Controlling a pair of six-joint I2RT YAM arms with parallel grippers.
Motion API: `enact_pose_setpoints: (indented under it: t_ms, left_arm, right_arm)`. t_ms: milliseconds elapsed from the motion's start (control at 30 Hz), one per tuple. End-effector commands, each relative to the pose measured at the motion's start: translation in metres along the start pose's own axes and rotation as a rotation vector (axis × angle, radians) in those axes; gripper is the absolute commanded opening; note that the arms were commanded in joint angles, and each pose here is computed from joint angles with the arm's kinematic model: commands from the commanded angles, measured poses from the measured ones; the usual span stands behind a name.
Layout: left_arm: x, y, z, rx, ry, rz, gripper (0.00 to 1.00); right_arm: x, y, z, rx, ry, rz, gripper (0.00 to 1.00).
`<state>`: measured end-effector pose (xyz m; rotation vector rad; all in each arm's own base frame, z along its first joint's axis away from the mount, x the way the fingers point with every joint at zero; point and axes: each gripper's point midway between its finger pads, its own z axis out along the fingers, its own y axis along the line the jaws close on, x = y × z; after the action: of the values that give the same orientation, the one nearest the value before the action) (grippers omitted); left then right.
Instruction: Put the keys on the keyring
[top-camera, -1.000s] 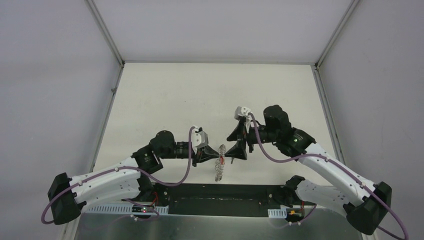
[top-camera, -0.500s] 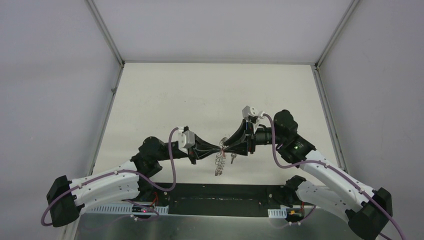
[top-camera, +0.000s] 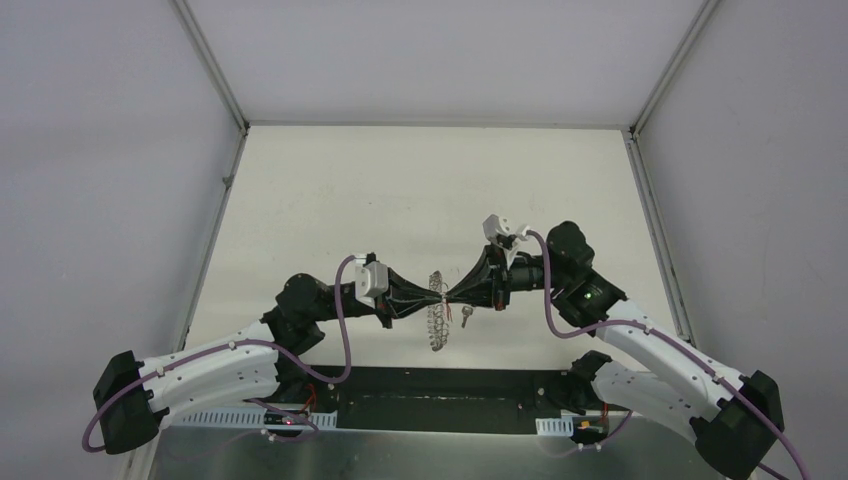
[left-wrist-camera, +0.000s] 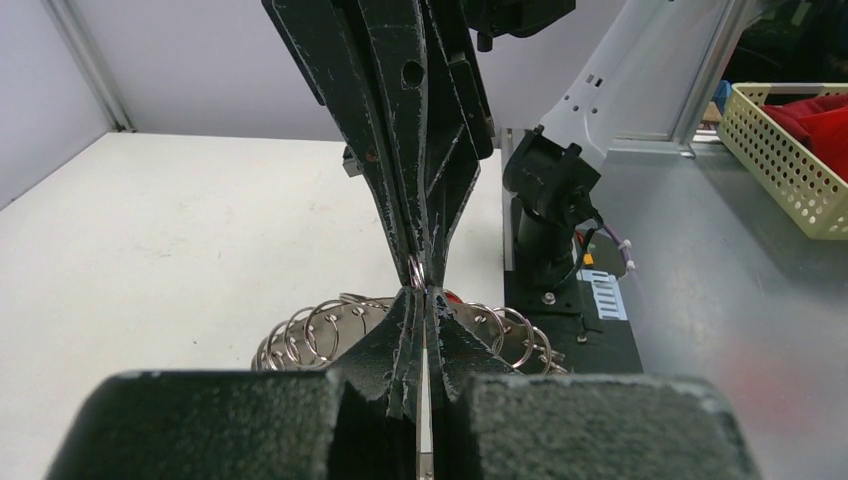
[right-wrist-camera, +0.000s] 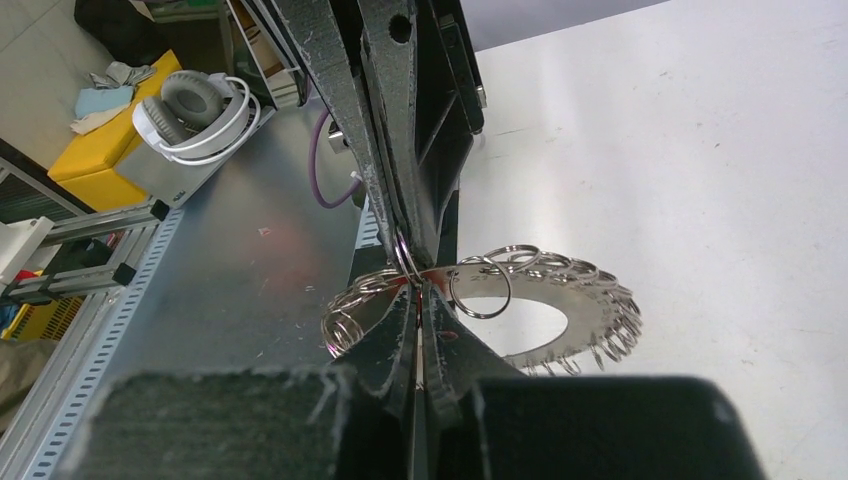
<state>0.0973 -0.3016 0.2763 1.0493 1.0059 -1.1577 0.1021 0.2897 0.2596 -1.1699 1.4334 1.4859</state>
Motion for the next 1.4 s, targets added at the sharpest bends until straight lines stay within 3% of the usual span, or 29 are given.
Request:
enact_pose_setpoints:
  t_ms: [0, 200, 300, 367, 400, 433, 533, 667, 967, 1367]
  left_arm:
    - [-0.037, -0.007, 0.002, 0.03, -0.124, 0.054, 0.0]
    - [-0.041, -0.006, 0.002, 0.028, -0.137, 0.058, 0.0]
    - [-0.041, -0.007, 0.001, 0.027, -0.139, 0.058, 0.0]
    - [-0.04, -0.007, 0.001, 0.028, -0.134, 0.056, 0.0]
    - [-0.04, -0.007, 0.001, 0.028, -0.132, 0.055, 0.0]
    - [-0.039, -0.007, 0.001, 0.027, -0.129, 0.053, 0.0]
    - [-0.038, -0.007, -0.001, 0.022, -0.126, 0.051, 0.0]
    - [-0.037, -0.007, -0.001, 0.018, -0.121, 0.05, 0.0]
    - [-0.036, -0.007, -0.001, 0.022, -0.119, 0.044, 0.0]
    - [-0.035, -0.007, -0.001, 0.023, -0.117, 0.04, 0.0]
  right_arm:
    - [0.004, -0.003, -0.001, 0.006, -0.005, -0.028, 0.02]
    - [0.017, -0.012, -0.002, 0.042, 0.053, -0.01, 0.07]
    - [0.018, -0.016, -0.004, 0.069, 0.073, -0.011, 0.25]
    - [0.016, -0.013, -0.005, 0.069, 0.077, -0.005, 0.25]
    - [0.013, -0.014, -0.006, 0.082, 0.069, -0.029, 0.45]
    - [0.009, -0.016, -0.007, 0.103, 0.057, -0.05, 0.57]
    - [0.0, -0.012, -0.012, 0.122, 0.028, -0.084, 0.67]
    - [-0.006, -0.004, -0.016, 0.122, 0.008, -0.088, 0.64]
    - [-0.023, 0.007, -0.008, 0.042, -0.064, -0.065, 0.34]
    - [-0.024, 0.005, 0.007, -0.02, -0.047, -0.028, 0.18]
